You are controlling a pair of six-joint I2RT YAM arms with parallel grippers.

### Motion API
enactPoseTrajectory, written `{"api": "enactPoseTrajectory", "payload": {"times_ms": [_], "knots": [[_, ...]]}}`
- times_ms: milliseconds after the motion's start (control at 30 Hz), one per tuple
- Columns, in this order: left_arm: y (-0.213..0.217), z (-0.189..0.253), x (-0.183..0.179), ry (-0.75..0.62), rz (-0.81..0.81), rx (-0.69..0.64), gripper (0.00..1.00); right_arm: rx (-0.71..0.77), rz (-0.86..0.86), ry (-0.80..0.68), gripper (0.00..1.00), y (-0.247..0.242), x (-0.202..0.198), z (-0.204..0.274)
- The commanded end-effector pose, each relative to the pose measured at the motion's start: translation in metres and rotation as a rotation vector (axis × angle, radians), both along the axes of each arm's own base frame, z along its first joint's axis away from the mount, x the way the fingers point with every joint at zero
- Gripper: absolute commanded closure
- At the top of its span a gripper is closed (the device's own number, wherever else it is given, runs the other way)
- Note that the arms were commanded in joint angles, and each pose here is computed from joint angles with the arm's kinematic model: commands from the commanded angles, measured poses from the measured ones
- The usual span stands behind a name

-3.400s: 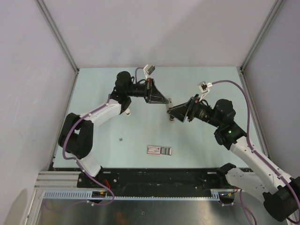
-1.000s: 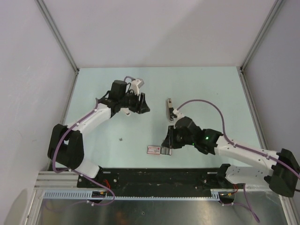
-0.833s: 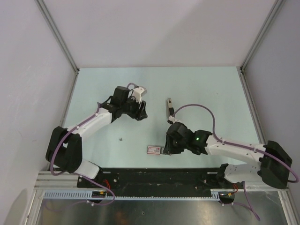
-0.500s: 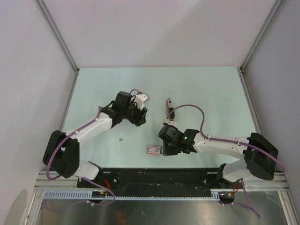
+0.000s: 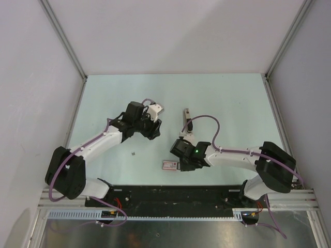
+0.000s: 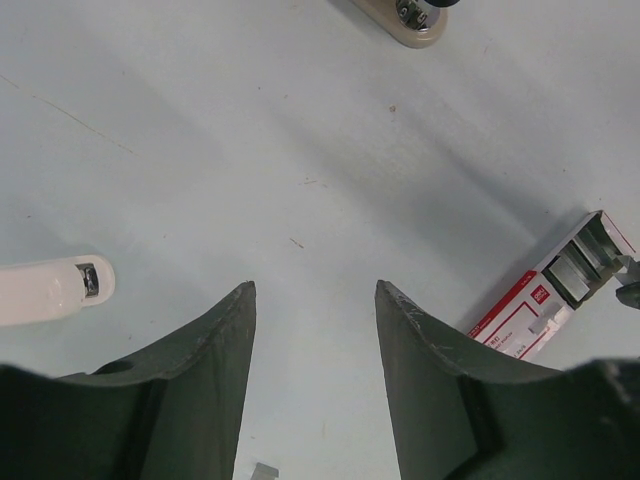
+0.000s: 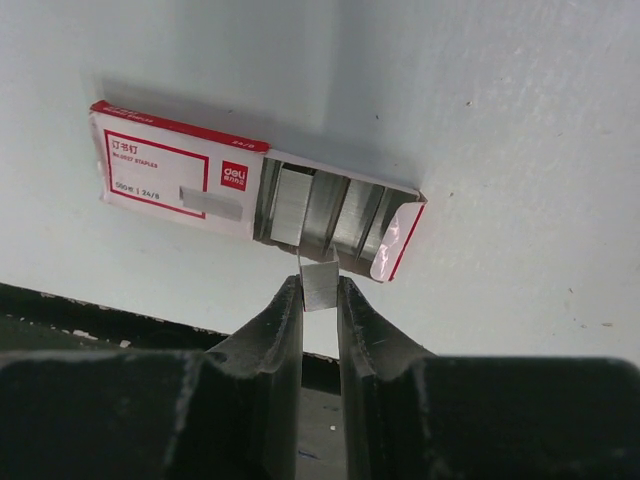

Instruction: Unload the staples from the stapler

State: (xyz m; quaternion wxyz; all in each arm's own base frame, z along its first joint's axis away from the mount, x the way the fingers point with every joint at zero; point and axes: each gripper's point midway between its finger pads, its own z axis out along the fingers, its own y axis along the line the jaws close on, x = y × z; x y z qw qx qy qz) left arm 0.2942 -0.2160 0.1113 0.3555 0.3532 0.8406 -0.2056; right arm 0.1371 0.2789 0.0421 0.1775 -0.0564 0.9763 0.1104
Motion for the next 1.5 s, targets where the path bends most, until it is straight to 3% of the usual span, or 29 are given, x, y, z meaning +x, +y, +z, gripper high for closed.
{"api": "enactPoseTrajectory", "payload": {"times_ms": [0, 733, 1100, 1467], "knots": [[-0.003, 0.011, -0.003, -0.062, -0.061, 0.000, 0.44, 0.003, -0.026, -0.025, 1.00, 0.007, 0.008, 0.003], [-0.005, 0.011, -0.006, -0.062, -0.071, -0.002, 0.45, 0.002, 0.005, -0.006, 0.97, 0.016, 0.007, -0.004], [-0.006, 0.011, -0.009, -0.061, -0.074, -0.004, 0.43, -0.007, 0.008, -0.006, 0.85, 0.016, 0.008, -0.003], [-0.006, 0.013, -0.010, -0.064, -0.077, -0.011, 0.42, -0.005, 0.008, -0.011, 0.79, 0.016, 0.007, 0.000]]}}
